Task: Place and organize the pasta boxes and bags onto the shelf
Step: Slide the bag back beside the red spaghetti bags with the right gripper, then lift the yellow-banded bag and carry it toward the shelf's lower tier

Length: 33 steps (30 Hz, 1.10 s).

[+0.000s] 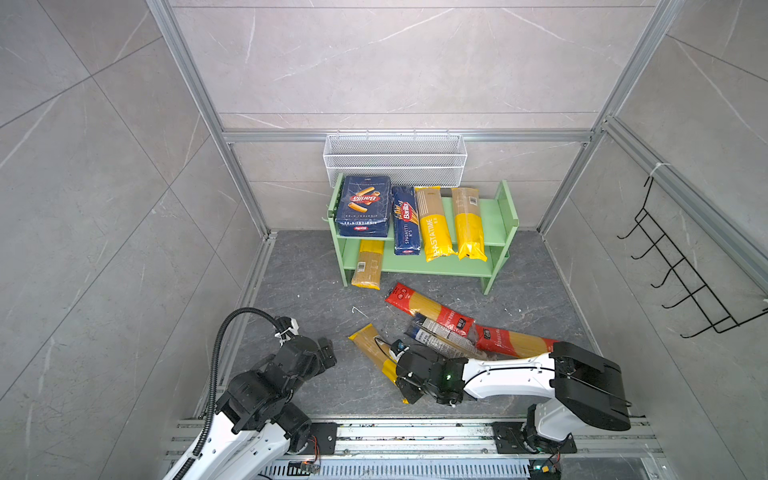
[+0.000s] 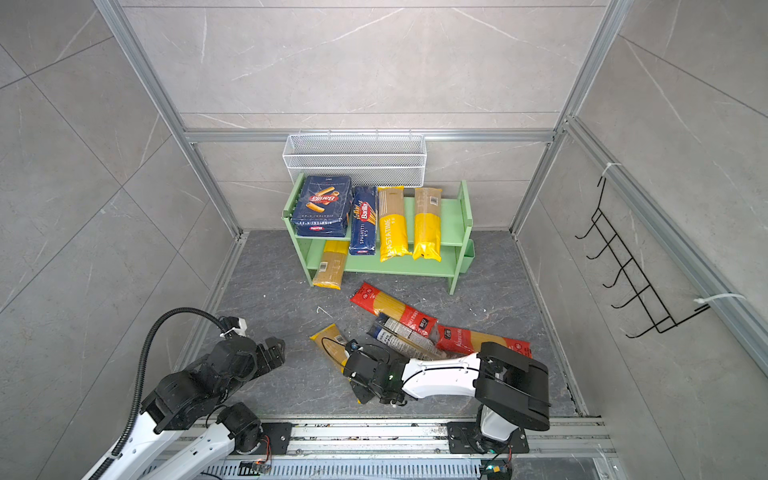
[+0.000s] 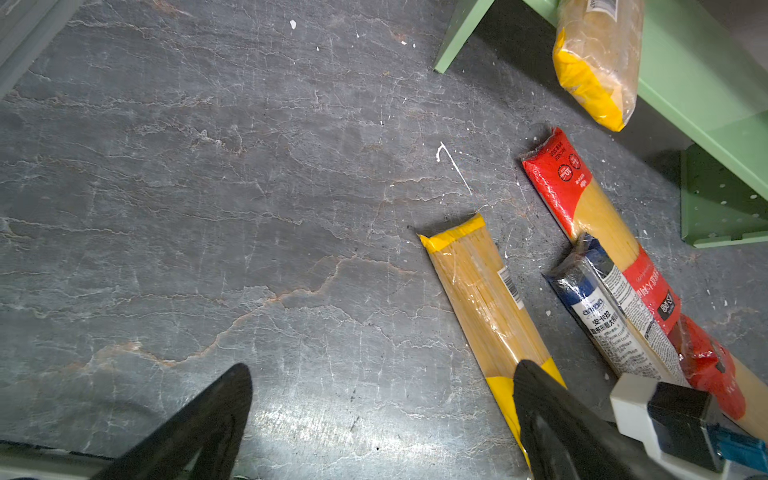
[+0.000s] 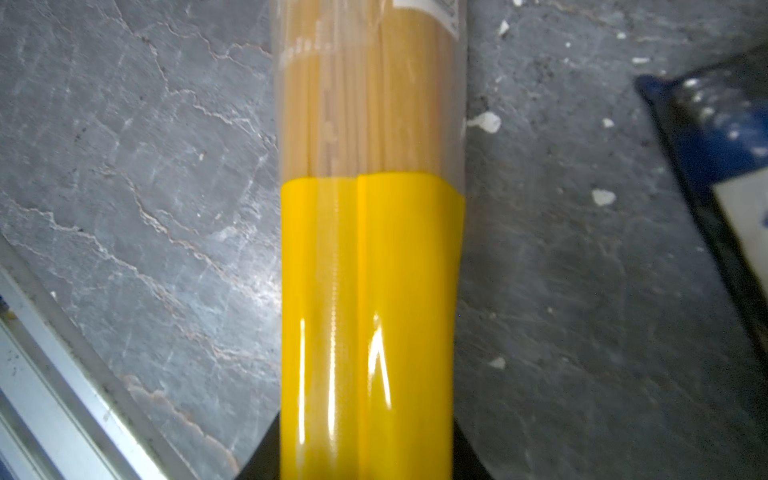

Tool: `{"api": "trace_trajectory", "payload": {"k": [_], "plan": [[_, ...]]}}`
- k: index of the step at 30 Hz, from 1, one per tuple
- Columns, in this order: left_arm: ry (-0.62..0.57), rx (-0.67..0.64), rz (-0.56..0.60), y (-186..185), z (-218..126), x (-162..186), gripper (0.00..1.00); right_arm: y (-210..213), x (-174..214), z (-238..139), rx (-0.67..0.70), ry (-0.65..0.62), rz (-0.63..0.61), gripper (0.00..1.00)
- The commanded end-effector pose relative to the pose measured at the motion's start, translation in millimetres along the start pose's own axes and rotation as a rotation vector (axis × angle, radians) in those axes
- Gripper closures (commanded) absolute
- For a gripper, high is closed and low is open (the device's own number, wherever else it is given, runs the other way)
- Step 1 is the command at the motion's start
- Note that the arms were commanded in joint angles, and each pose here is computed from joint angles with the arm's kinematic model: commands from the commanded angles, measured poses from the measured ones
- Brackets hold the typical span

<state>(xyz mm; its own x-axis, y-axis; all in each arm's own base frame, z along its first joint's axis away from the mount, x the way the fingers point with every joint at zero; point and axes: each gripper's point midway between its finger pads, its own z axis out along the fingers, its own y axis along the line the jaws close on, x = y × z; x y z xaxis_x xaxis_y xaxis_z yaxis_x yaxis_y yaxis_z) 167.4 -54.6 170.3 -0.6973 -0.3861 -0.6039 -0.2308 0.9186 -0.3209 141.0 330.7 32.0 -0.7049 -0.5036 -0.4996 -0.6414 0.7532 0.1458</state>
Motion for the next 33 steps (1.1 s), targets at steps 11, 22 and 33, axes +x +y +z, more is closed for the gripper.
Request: {"api": "trace_trajectory", "payload": {"k": [11,22,33], "plan": [[-0.084,0.03,0.044,-20.2,-9.9,-29.9,0.0,-15.7,-15.7,-56.3,0.058,-0.062,0.057,1.0],[-0.099,0.018,0.07,-24.9,-9.6,-37.3,0.0,-19.5,-38.7,-88.5,0.059,-0.17,0.079,1.0],[-0.098,0.019,0.074,-29.5,-7.7,-39.6,0.0,-36.0,-58.7,-123.2,0.125,-0.288,0.094,1.0]]}}
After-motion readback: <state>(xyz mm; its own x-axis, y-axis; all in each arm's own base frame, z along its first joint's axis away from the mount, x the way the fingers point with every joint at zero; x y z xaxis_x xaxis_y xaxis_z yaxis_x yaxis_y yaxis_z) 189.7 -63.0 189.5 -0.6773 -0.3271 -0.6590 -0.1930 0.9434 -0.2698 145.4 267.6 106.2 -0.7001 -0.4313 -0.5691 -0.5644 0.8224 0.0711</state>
